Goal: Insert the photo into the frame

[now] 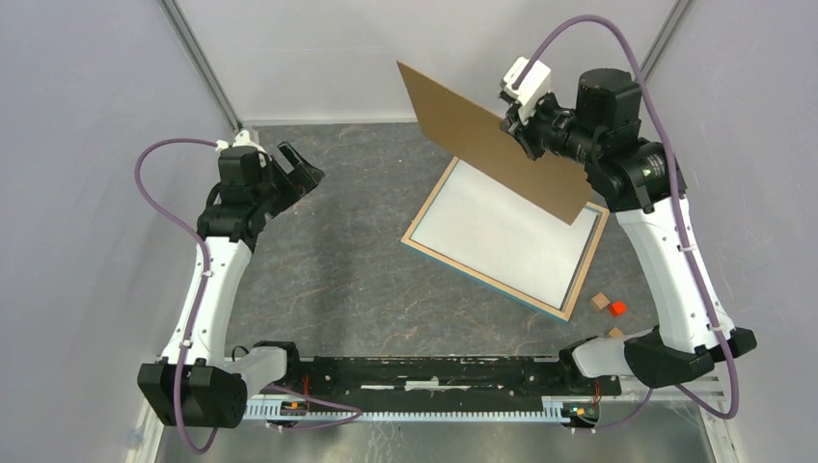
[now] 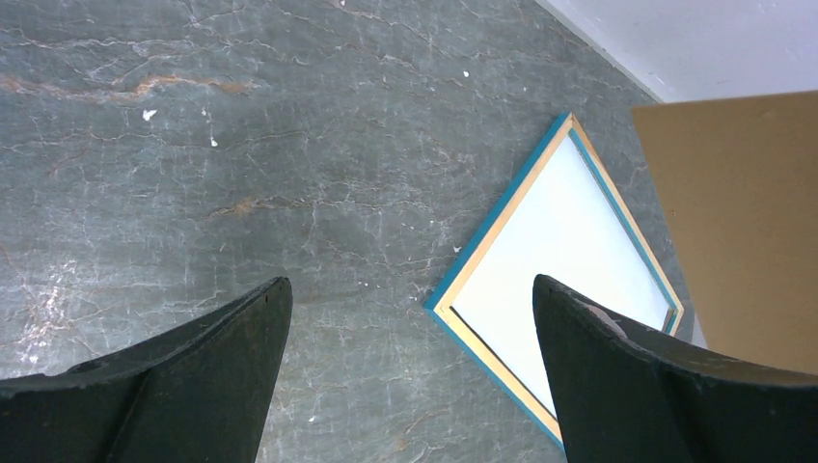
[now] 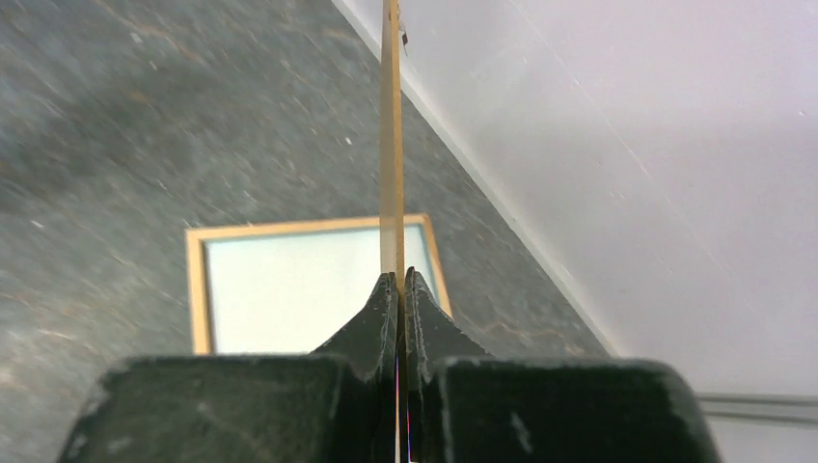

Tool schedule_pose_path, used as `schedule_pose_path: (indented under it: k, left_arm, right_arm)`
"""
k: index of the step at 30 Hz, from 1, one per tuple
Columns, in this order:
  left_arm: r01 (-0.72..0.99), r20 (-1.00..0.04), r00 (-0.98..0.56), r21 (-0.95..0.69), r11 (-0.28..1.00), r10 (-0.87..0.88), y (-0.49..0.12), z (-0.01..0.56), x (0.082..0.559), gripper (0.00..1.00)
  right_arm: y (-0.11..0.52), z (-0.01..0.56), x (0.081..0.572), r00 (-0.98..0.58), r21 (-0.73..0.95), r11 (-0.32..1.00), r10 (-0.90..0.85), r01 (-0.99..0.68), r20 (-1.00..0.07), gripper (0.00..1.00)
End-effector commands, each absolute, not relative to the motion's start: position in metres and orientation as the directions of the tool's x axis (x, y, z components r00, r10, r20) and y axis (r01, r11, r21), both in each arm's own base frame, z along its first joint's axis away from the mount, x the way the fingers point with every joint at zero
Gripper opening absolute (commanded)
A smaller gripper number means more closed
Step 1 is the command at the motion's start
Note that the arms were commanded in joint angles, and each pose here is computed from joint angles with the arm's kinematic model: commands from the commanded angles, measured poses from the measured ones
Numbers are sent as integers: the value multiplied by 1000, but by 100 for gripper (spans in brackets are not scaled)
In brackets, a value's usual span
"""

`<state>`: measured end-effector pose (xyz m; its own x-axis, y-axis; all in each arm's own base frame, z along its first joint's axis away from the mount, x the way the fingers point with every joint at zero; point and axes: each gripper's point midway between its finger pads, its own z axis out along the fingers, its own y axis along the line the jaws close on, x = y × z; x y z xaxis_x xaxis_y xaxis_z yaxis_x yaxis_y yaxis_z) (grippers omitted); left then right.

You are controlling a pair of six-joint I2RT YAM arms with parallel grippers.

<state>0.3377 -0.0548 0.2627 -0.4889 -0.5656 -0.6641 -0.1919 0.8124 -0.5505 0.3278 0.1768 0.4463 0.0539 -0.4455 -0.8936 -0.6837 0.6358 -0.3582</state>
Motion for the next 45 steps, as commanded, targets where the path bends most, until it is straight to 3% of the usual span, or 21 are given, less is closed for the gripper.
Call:
schedule_pose_path:
  k: [1, 4, 11, 18, 26, 41, 45]
  left_arm:
    - [-148, -666, -492, -571, 807, -561, -64, 262, 347, 100]
    - [-143, -660, -503, -573, 807, -558, -66, 256, 348, 100]
    - [-122, -644, -533, -583, 804, -548, -76, 241, 348, 100]
    - [-42, -626, -575, -621, 783, -528, -98, 240, 347, 100]
    - [95, -572, -640, -722, 686, -513, -134, 242, 341, 100]
    - [100, -577, -655, -706, 701, -488, -135, 228, 341, 100]
    - [101, -585, -650, -700, 707, -486, -134, 228, 342, 100]
  right_arm:
    - [158, 442, 352, 174, -571, 592, -592, -569, -787, 0]
    - [152, 421, 354, 201, -628, 560, -639, -540, -743, 0]
    - [154, 384, 323, 467, -784, 457, -632, -420, -618, 0]
    - [160, 324, 297, 555, -832, 351, -624, -430, -550, 0]
    - [156, 269, 277, 543, -823, 292, -637, -488, -548, 0]
    - [138, 195, 251, 510, -822, 262, -677, -506, -530, 0]
    - [129, 177, 247, 471, -816, 264, -707, -515, -527, 12]
